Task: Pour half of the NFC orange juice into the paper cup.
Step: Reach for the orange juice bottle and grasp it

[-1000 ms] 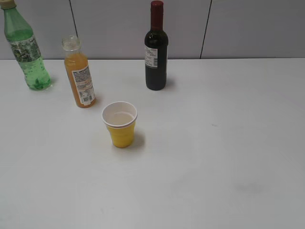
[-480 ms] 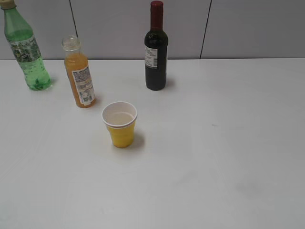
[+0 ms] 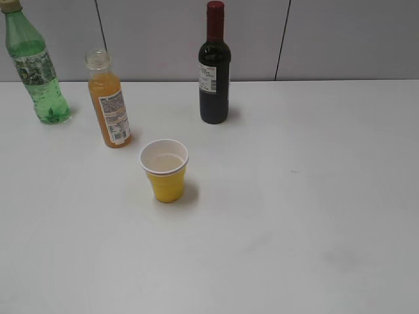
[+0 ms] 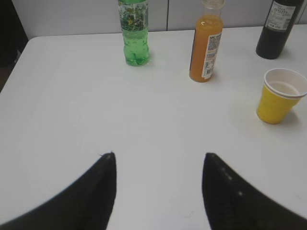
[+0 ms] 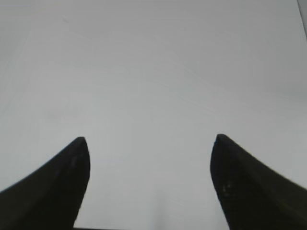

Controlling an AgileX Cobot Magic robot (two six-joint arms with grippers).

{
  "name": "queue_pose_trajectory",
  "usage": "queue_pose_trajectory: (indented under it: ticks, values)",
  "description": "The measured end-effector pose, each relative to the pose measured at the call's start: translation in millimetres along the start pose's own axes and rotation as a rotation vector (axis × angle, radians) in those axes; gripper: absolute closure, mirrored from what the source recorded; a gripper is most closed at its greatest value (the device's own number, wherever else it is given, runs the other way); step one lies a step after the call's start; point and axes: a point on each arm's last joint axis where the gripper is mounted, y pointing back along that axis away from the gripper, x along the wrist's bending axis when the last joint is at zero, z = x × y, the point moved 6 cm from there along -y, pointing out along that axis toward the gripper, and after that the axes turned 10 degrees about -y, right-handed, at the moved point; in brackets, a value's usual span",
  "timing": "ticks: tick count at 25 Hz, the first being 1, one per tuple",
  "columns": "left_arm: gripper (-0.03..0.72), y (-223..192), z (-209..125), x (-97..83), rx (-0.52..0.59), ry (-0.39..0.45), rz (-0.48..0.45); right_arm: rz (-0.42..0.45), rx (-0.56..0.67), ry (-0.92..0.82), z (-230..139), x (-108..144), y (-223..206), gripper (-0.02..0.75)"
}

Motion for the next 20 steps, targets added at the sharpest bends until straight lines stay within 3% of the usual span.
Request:
queue_pose_trajectory:
  ticks: [11, 20]
  values:
    - [0.251, 0.0, 0.0, 0.0, 0.0, 0.0, 0.0, 0.037, -0.233, 0.004, -14.0, -2.6, 34.0, 0.145]
    - [0.251, 0.0, 0.0, 0.0, 0.0, 0.0, 0.0, 0.037, -0.237, 0.004, -15.1, -2.8, 34.9, 0.145]
